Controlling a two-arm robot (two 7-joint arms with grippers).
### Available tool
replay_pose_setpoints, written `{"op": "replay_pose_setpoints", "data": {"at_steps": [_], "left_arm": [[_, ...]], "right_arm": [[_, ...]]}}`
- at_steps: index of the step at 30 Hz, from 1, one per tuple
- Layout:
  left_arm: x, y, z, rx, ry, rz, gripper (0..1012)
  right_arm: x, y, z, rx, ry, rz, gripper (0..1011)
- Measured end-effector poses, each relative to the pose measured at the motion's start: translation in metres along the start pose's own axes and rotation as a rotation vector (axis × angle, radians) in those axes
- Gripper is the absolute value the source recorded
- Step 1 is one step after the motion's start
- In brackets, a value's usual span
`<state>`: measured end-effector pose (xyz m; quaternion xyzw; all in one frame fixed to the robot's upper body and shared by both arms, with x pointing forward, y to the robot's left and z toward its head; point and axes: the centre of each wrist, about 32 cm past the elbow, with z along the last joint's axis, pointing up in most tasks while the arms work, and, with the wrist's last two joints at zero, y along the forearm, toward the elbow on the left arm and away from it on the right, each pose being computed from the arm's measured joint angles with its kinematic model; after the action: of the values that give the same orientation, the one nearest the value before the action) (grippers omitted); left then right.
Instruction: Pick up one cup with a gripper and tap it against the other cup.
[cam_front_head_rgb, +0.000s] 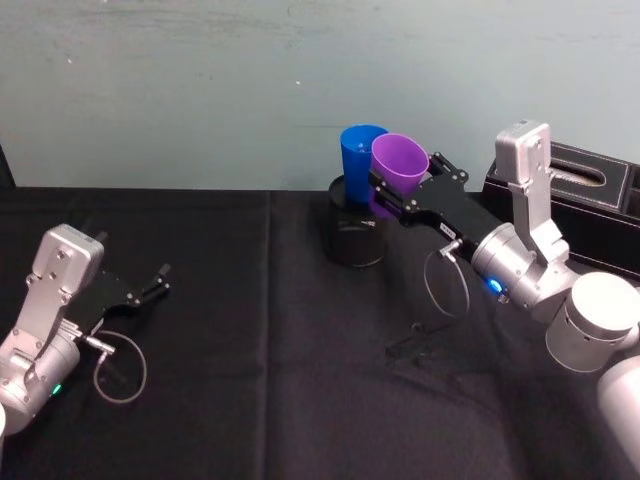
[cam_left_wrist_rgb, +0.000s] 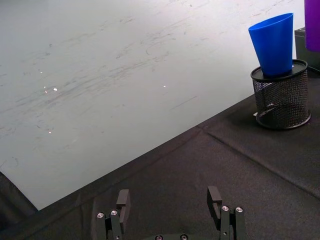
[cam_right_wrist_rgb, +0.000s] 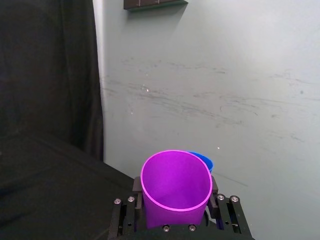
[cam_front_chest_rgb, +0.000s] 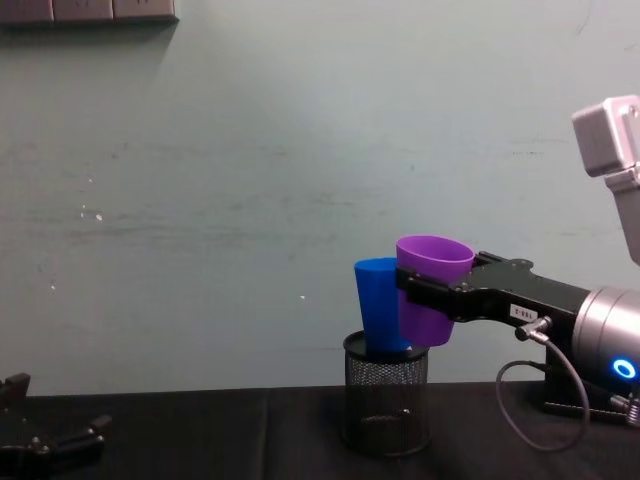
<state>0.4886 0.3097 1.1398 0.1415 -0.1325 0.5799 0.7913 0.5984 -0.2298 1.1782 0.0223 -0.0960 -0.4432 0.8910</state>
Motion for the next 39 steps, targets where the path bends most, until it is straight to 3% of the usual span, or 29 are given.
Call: {"op": "replay_pose_setpoints", "data": {"at_steps": [20,39], "left_arm": [[0.0000,0.0000,0.0000,0.000,0.000,0.000,1011],[0.0000,0.0000,0.0000,0.000,0.000,0.000,1011]], "right_arm": [[0.010,0.012,-0.002,0.008,0.001,0.037,726],[0.013,0.019,-0.003,0.014,-0.010,0.046,726]]}}
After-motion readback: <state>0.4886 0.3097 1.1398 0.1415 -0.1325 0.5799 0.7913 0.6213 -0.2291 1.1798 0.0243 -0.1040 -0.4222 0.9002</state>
